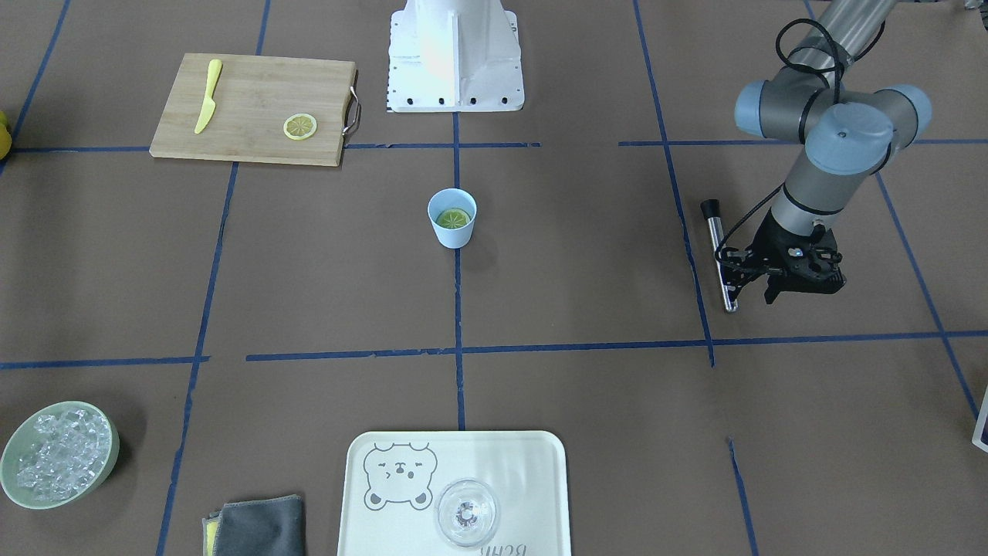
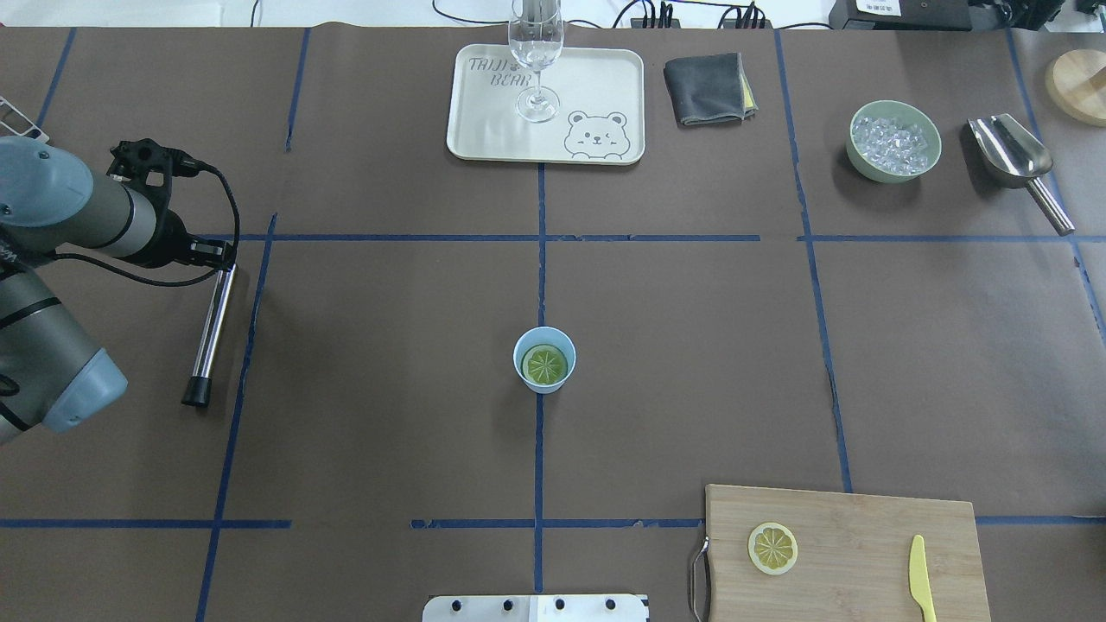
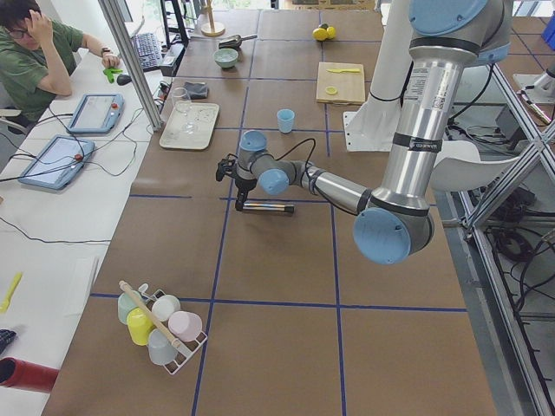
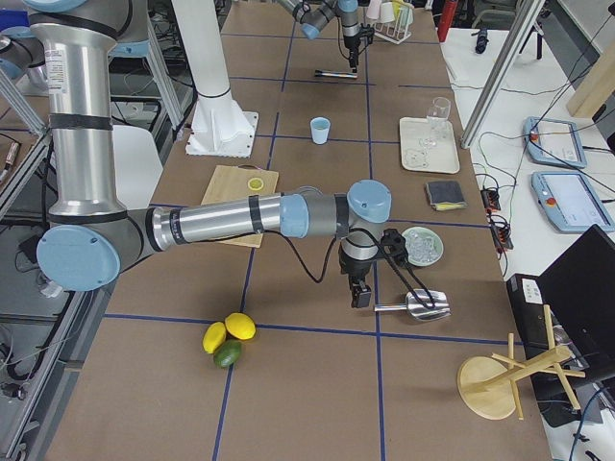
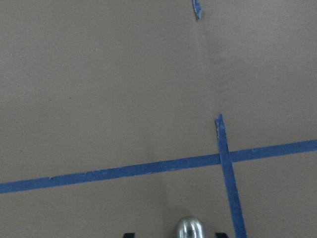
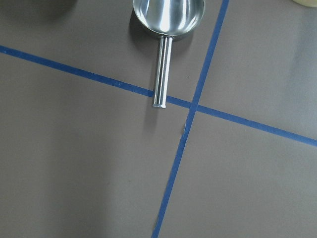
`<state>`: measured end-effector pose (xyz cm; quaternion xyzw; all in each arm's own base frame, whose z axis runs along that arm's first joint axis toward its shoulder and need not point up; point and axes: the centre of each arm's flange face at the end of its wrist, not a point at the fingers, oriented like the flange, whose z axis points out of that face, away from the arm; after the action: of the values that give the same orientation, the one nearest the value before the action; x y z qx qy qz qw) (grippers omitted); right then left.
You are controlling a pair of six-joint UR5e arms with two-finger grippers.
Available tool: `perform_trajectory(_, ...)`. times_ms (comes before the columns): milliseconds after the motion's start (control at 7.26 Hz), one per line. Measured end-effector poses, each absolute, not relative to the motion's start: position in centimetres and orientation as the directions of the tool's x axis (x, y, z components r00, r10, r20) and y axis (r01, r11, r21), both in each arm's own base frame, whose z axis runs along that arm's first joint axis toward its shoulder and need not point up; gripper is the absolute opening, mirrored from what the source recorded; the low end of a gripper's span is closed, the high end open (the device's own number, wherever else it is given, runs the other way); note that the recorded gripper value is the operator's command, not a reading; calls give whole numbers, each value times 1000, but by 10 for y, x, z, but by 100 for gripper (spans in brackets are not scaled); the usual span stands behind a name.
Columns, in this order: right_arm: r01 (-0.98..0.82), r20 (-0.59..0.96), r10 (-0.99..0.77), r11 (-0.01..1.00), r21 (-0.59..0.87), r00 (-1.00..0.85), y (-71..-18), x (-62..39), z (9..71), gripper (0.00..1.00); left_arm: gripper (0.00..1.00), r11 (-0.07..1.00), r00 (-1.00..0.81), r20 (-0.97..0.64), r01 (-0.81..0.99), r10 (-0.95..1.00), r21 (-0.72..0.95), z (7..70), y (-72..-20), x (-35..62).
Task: Squeeze lemon into cup
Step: 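Reach the left gripper to the metal muddler rod and grasp it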
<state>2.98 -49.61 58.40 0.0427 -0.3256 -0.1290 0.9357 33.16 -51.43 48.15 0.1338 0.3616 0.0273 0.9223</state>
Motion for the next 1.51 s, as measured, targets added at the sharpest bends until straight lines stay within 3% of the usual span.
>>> perform_trajectory(826, 215, 598, -261, 965, 148, 758, -488, 31, 593, 100, 63, 968, 736, -656, 4, 167, 251, 491, -500, 355)
perform_trajectory(964, 216, 597, -261, 965, 148, 758, -488, 31, 593, 100, 59, 968, 737, -654, -1, 170, 249, 493, -498, 357)
perform_trajectory(1101, 217, 597, -262, 965, 148, 758, -488, 31, 594, 100, 19, 968, 737, -653, -6, 174, 250, 493, -497, 359)
perform_trajectory(1239, 217, 597, -262, 965, 147, 758, -488, 31, 594, 100, 0, 967, 736, -653, -10, 179, 253, 493, -497, 359)
perform_trajectory(1514, 217, 597, -261, 965, 147, 759, -487, 31, 594, 100, 0, 963, 733, -651, -22, 198, 267, 490, -497, 359)
